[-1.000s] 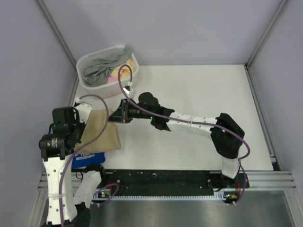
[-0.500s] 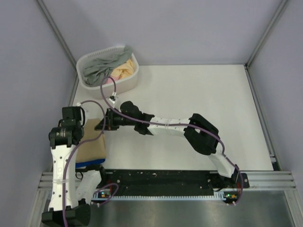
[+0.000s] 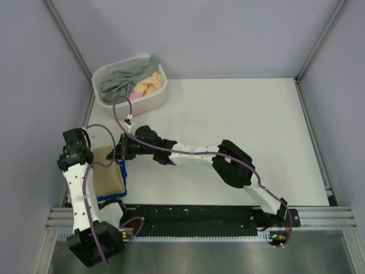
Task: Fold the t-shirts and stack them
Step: Put the neatly folded tshirt into the corner of the board with both arms
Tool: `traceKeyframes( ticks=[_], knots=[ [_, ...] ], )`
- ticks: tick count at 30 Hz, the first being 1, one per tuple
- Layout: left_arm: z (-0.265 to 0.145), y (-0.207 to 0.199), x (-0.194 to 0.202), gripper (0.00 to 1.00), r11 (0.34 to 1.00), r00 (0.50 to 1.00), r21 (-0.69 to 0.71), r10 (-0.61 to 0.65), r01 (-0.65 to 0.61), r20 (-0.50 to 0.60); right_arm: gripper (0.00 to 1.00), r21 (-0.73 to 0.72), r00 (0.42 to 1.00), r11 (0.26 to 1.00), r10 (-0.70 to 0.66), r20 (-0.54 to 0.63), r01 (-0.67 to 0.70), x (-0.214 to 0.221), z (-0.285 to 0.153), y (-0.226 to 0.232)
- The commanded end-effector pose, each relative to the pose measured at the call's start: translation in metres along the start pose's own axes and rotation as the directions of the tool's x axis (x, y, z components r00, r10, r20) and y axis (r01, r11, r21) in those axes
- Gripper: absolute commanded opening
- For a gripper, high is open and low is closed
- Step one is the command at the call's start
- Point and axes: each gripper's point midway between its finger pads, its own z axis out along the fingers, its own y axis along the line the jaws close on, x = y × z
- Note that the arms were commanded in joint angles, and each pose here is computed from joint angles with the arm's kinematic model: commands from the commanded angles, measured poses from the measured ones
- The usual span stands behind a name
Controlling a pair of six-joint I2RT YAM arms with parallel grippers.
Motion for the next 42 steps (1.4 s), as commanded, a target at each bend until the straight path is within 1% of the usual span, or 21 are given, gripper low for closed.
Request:
traceKeyframes(
  ticks=[1, 7, 14, 15, 16, 17, 20, 21, 22, 23, 25, 27, 31, 32, 34, 35, 36, 37, 38, 40, 42],
  knots=[
    [0.02, 0.014, -0.025, 0.0, 0.999, 0.999, -0.032, 0.001, 0.0, 0.046, 0.0, 0.044, 0.998, 0.999, -0.024, 0.052, 0.022, -0.017, 0.019, -0.022],
    [0.052, 0.005, -0.036, 0.0, 1.0, 1.0, 0.014, 0.009, -0.009, 0.002, 0.0, 0.109, 0.997, 0.994, -0.001, 0.074, -0.008, -0.023, 0.035, -0.059],
    [0.091, -0.006, -0.043, 0.0, 0.998, 0.998, 0.063, -0.005, 0.009, -0.069, 0.0, 0.166, 0.982, 0.983, -0.11, 0.155, 0.084, -0.049, 0.043, -0.077],
    [0.095, -0.005, -0.043, 0.1, 0.998, 0.997, 0.062, -0.011, 0.016, -0.08, 0.0, 0.167, 0.979, 0.982, -0.116, 0.166, 0.088, -0.05, 0.044, -0.077],
    [0.1, -0.005, -0.045, 0.21, 0.998, 0.996, 0.065, -0.015, 0.021, -0.086, 0.03, 0.181, 0.978, 0.98, -0.117, 0.175, 0.084, -0.051, 0.045, -0.084],
    [0.105, -0.002, -0.048, 0.32, 0.998, 0.996, 0.057, -0.023, 0.028, -0.088, 0.1, 0.197, 0.977, 0.978, -0.11, 0.181, 0.073, -0.052, 0.045, -0.091],
    [0.117, 0.013, -0.063, 0.57, 0.999, 0.995, 0.008, -0.052, 0.052, -0.08, 0.26, 0.268, 0.978, 0.963, -0.07, 0.199, 0.015, -0.058, 0.039, -0.116],
    [0.119, 0.018, -0.069, 0.6, 0.998, 0.995, -0.001, -0.06, 0.06, -0.075, 0.33, 0.278, 0.976, 0.961, -0.06, 0.209, -0.001, -0.062, 0.036, -0.121],
    [0.12, 0.024, -0.075, 0.62, 0.997, 0.995, -0.011, -0.075, 0.075, -0.068, 0.37, 0.276, 0.973, 0.961, -0.065, 0.22, 0.002, -0.069, 0.034, -0.121],
    [0.12, 0.031, -0.081, 0.63, 0.995, 0.994, -0.023, -0.096, 0.094, -0.06, 0.39, 0.275, 0.972, 0.961, -0.076, 0.223, 0.012, -0.075, 0.033, -0.121],
    [0.119, 0.04, -0.09, 0.63, 0.992, 0.991, -0.034, -0.122, 0.121, -0.046, 0.43, 0.274, 0.966, 0.961, -0.112, 0.235, 0.045, -0.089, 0.028, -0.111],
    [0.115, 0.044, -0.097, 0.63, 0.989, 0.989, -0.029, -0.148, 0.147, -0.025, 0.47, 0.278, 0.954, 0.954, -0.179, 0.241, 0.108, -0.103, 0.021, -0.097],
    [0.103, 0.033, -0.102, 0.6, 0.985, 0.985, 0.051, -0.169, 0.168, 0.03, 0.51, 0.287, 0.932, 0.932, -0.288, 0.219, 0.221, -0.114, 0.005, -0.076],
    [0.1, 0.025, -0.1, 0.58, 0.983, 0.985, 0.085, -0.168, 0.164, 0.036, 0.52, 0.277, 0.926, 0.928, -0.313, 0.213, 0.25, -0.116, 0.0, -0.067],
    [0.094, 0.013, -0.1, 0.44, 0.978, 0.985, 0.143, -0.164, 0.153, 0.063, 0.52, 0.268, 0.912, 0.912, -0.365, 0.187, 0.31, -0.113, -0.009, -0.059],
    [0.092, 0.007, -0.099, 0.35, 0.975, 0.984, 0.167, -0.158, 0.144, 0.076, 0.47, 0.25, 0.904, 0.908, -0.385, 0.186, 0.335, -0.114, -0.014, -0.049],
    [0.091, 0.0, -0.098, 0.28, 0.972, 0.985, 0.192, -0.151, 0.132, 0.088, 0.32, 0.23, 0.902, 0.908, -0.393, 0.179, 0.35, -0.11, -0.017, -0.045],
    [0.091, -0.006, -0.098, 0.25, 0.969, 0.984, 0.212, -0.146, 0.123, 0.098, 0.23, 0.205, 0.902, 0.912, -0.393, 0.18, 0.356, -0.108, -0.019, -0.038],
    [0.093, -0.013, -0.096, 0.25, 0.966, 0.986, 0.235, -0.136, 0.11, 0.097, 0.16, 0.179, 0.908, 0.92, -0.379, 0.177, 0.349, -0.101, -0.017, -0.036],
    [0.104, -0.02, -0.092, 0.23, 0.965, 0.989, 0.241, -0.128, 0.107, 0.072, 0.08, 0.133, 0.926, 0.935, -0.347, 0.147, 0.329, -0.084, -0.007, -0.034],
    [0.118, -0.018, -0.083, 0.21, 0.966, 0.989, 0.22, -0.144, 0.135, 0.023, 0.03, 0.074, 0.95, 0.951, -0.305, 0.071, 0.3, -0.052, 0.011, -0.039]
  ],
)
